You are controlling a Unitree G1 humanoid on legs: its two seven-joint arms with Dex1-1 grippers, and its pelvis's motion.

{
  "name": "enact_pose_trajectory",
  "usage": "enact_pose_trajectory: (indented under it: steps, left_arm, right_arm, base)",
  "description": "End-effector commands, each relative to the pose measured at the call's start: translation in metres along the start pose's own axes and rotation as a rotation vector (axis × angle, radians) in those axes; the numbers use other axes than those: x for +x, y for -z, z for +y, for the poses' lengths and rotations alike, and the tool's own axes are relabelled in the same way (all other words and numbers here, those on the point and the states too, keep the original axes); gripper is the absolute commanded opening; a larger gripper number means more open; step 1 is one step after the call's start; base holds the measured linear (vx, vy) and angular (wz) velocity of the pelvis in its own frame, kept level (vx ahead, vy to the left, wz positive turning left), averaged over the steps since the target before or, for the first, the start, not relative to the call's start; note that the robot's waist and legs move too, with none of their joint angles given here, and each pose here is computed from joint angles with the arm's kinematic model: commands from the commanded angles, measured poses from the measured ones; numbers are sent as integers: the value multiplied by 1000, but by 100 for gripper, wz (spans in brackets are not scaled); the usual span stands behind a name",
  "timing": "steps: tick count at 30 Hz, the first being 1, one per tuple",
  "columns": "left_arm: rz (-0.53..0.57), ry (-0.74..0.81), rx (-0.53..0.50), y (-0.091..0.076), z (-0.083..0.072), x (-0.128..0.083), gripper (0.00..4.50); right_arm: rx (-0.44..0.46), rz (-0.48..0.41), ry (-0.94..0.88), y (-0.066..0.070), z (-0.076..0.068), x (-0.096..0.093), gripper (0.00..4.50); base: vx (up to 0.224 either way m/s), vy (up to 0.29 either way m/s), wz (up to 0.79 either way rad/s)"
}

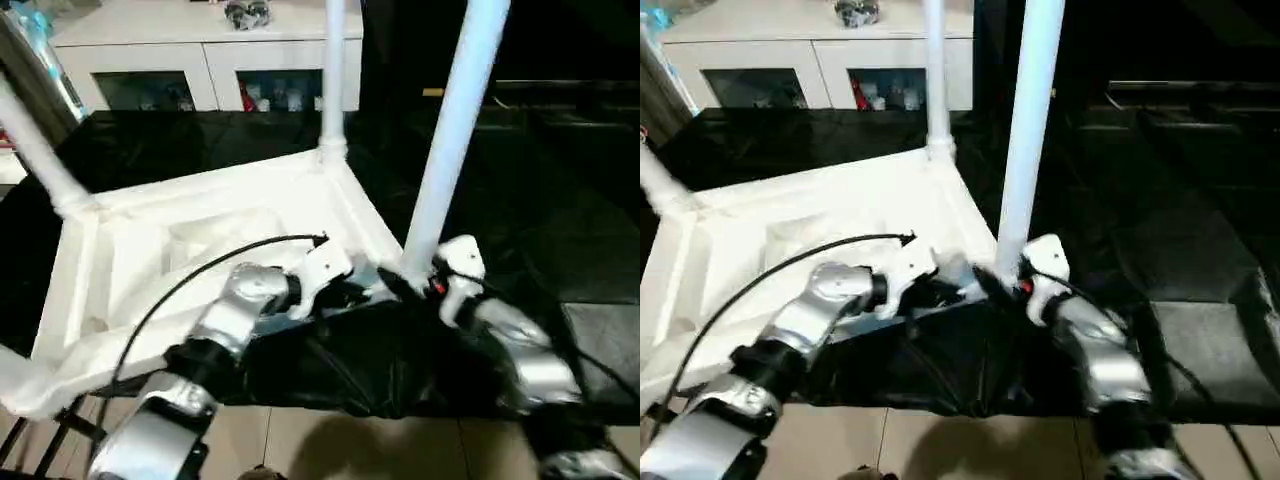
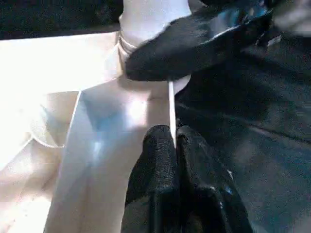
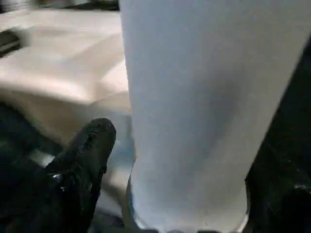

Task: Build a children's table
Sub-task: Rotate leg to tighten

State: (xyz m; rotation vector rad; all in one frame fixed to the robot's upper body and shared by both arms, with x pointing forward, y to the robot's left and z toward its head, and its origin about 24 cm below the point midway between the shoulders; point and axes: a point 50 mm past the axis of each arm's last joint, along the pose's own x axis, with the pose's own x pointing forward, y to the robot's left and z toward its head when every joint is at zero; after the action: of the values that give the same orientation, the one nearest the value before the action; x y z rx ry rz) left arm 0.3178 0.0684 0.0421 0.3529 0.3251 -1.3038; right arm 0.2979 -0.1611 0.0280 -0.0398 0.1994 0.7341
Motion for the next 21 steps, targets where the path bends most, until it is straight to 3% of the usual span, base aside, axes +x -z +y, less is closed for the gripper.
enact_pose_trajectory:
  steps: [1, 6, 7, 9, 10, 21]
  left_arm:
    - [-53, 70, 69, -14, -6, 6, 0]
    - [-19, 140, 93, -10, -1, -7, 0]
    - [-2, 177, 103, -8, 1, -13, 0]
    - [4, 186, 104, -8, 2, -15, 0]
    - [8, 192, 107, -8, 2, -17, 0]
    - [21, 248, 103, -4, 5, -29, 0]
  right_arm:
    - [6, 6, -170, -1, 21, 10, 389]
    - [-22, 49, -380, -5, 22, -4, 389]
    - [-47, 83, -489, -6, 25, -10, 389]
    - [-60, 94, -512, -6, 25, -11, 389]
    - [-66, 99, -525, -7, 26, -11, 364]
    - [-60, 171, -714, -6, 32, -17, 279]
  base:
    - [0, 0, 0]
    - [0, 0, 0]
    - [0, 0, 0]
    - [0, 0, 0]
    - [0, 0, 0]
    - [0, 0, 0]
